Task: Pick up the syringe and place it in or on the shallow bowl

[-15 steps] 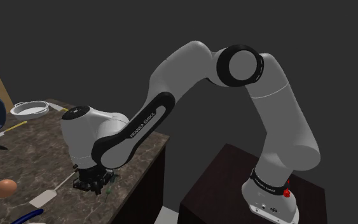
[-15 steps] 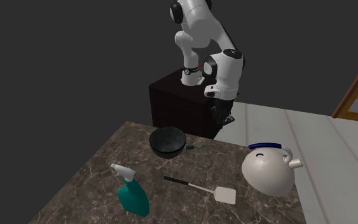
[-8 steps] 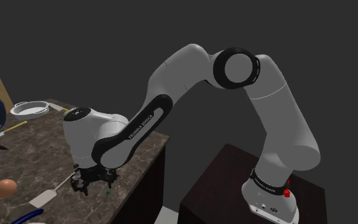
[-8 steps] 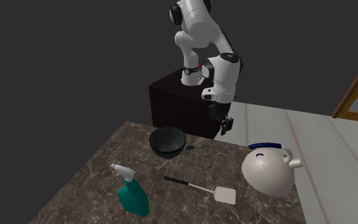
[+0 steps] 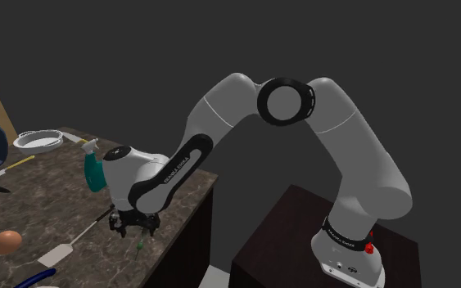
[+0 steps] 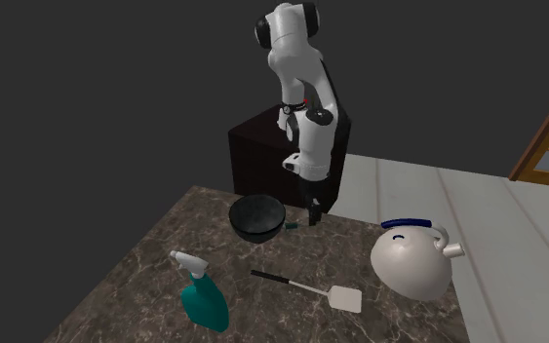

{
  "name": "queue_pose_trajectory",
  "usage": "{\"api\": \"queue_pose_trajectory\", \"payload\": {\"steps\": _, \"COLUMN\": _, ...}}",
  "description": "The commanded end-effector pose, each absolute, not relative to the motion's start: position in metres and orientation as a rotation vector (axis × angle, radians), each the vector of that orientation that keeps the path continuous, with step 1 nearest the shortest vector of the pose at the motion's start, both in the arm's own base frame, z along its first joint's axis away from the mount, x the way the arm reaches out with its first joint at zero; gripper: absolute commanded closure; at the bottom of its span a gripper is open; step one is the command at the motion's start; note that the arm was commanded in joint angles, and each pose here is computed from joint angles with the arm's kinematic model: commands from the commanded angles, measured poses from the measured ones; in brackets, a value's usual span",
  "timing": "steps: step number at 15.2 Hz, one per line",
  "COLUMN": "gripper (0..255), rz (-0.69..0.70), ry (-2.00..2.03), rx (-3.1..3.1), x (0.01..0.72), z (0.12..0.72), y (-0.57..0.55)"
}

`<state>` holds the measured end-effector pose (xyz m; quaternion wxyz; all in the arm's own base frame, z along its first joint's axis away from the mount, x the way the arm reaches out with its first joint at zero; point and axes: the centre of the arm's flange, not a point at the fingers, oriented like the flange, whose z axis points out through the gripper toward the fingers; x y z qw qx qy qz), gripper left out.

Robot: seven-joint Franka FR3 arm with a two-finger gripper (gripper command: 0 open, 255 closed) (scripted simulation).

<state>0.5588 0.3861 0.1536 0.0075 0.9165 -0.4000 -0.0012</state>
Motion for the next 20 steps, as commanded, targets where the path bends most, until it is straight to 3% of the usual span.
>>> {"api": "queue_pose_trajectory", "payload": {"steps": 1, "gripper": 0, "rz": -0.003, "ry": -1.302, "rx": 2.841, "x": 0.562, "z": 0.142, "y": 0.38}}
{"api": "queue_pose_trajectory", "payload": {"steps": 15, "gripper": 0, "rz": -0.003, "ry": -1.302, "rx": 2.841, "x": 0.562, "z": 0.107, "y": 0.38}}
{"api": "queue_pose_trajectory", "payload": {"steps": 16, "gripper": 255, "rz": -0.003, "ry": -1.302, "rx": 2.841, "x": 0.562, "z": 0.107, "y": 0.38}}
{"api": "queue_pose_trajectory", "payload": {"steps": 20, "gripper": 255, "rz": -0.003, "ry": -1.302, "rx": 2.841, "x": 0.562, "z": 0.107, "y": 0.38}}
